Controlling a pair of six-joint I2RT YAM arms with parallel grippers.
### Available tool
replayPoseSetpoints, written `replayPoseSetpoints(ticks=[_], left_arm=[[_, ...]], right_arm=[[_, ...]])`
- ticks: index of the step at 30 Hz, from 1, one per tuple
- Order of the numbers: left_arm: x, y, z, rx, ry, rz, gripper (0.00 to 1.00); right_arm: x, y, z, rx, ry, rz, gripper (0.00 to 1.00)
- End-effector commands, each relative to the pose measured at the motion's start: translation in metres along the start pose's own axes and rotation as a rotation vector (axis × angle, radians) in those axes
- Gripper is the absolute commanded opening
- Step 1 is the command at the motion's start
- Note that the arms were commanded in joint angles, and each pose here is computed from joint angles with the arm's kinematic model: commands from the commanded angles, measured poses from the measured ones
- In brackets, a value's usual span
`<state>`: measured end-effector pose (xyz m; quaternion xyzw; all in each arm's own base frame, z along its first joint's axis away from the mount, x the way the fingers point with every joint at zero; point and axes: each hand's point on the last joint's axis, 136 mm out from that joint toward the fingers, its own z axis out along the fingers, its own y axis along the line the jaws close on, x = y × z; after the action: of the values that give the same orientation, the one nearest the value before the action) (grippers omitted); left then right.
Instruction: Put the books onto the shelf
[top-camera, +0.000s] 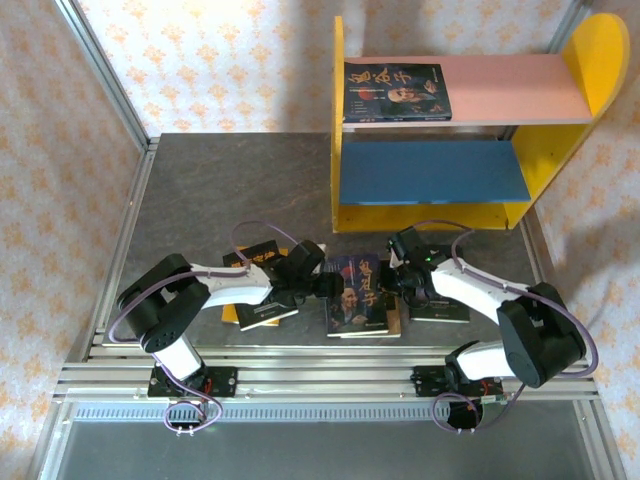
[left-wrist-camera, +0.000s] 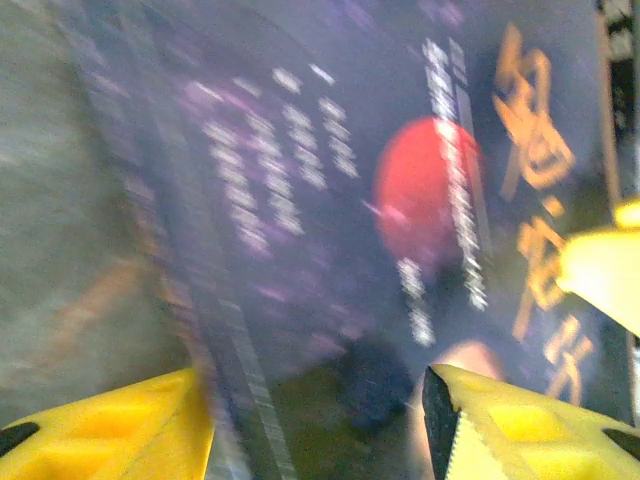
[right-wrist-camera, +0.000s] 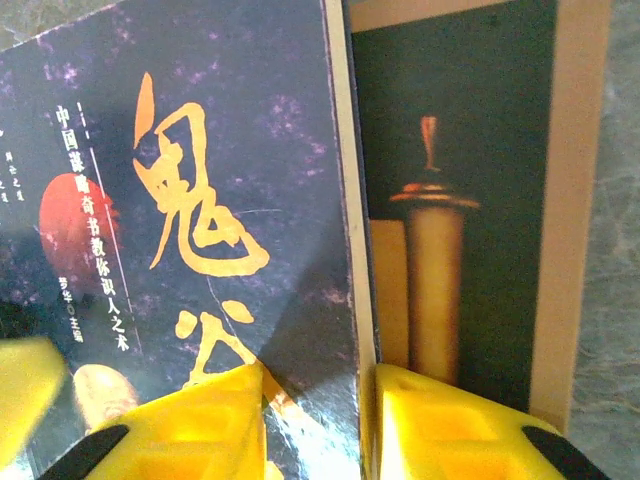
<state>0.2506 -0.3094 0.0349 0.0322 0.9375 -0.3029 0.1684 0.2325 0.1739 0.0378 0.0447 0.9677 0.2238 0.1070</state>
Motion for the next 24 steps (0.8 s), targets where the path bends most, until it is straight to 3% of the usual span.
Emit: replayPoseSetpoints(ticks=[1, 17, 24], left_arm=[[0.009, -0.012, 0.003, 0.056, 0.027, -0.004, 0.57], [-0.012, -0.056, -0.028, 0.242, -0.086, -0.010, 0.46], [-0.014, -0.064, -0.023, 0.269, -0.085, -0.009, 0.38]], right_arm=[[0.001, -0.002, 0.007, 0.011, 0.011, 0.017, 0.27], [0.001, 0.000, 0.009, -0.004, 0.002, 0.021, 0.24], [0.000, 0.004, 0.009, -0.029, -0.001, 0.017, 0.24]])
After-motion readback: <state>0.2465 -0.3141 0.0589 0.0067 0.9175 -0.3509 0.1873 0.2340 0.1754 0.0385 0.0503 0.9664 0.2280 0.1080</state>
